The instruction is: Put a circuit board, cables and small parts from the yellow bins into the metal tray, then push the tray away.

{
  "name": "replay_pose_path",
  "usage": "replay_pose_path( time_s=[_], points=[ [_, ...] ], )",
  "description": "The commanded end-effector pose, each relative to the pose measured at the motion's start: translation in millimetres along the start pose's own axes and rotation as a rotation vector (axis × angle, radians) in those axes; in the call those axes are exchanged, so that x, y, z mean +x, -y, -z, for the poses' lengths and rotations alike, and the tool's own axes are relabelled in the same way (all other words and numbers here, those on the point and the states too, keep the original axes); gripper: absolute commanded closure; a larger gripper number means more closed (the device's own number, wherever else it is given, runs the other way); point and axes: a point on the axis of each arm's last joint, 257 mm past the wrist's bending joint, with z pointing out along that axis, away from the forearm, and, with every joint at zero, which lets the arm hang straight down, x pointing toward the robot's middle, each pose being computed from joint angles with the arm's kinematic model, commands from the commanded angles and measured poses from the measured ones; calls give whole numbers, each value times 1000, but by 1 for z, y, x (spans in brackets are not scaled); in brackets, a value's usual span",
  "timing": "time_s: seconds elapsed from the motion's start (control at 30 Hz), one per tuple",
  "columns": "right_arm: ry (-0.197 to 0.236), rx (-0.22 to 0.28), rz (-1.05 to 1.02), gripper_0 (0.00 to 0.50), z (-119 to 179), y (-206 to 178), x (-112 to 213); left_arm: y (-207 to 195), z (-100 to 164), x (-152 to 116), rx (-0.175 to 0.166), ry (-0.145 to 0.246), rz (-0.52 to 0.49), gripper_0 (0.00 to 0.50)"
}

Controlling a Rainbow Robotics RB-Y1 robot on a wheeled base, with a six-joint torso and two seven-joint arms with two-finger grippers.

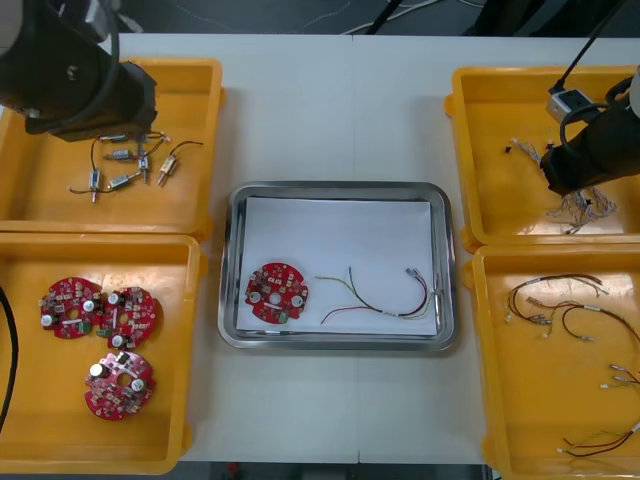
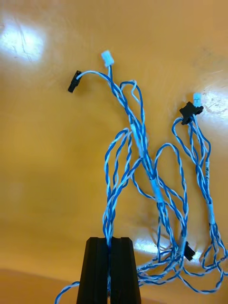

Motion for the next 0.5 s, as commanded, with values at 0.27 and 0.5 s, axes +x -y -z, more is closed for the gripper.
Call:
replay_pose_path(
  time_s=[0.27,0.5],
  points=[
    [90,9,47,500,59,12,-31,78,-18,63,28,-63,-38,500],
    [110,6,60,500,81,5,-35,92,-37,101,-27,-113,-98,500]
  ],
)
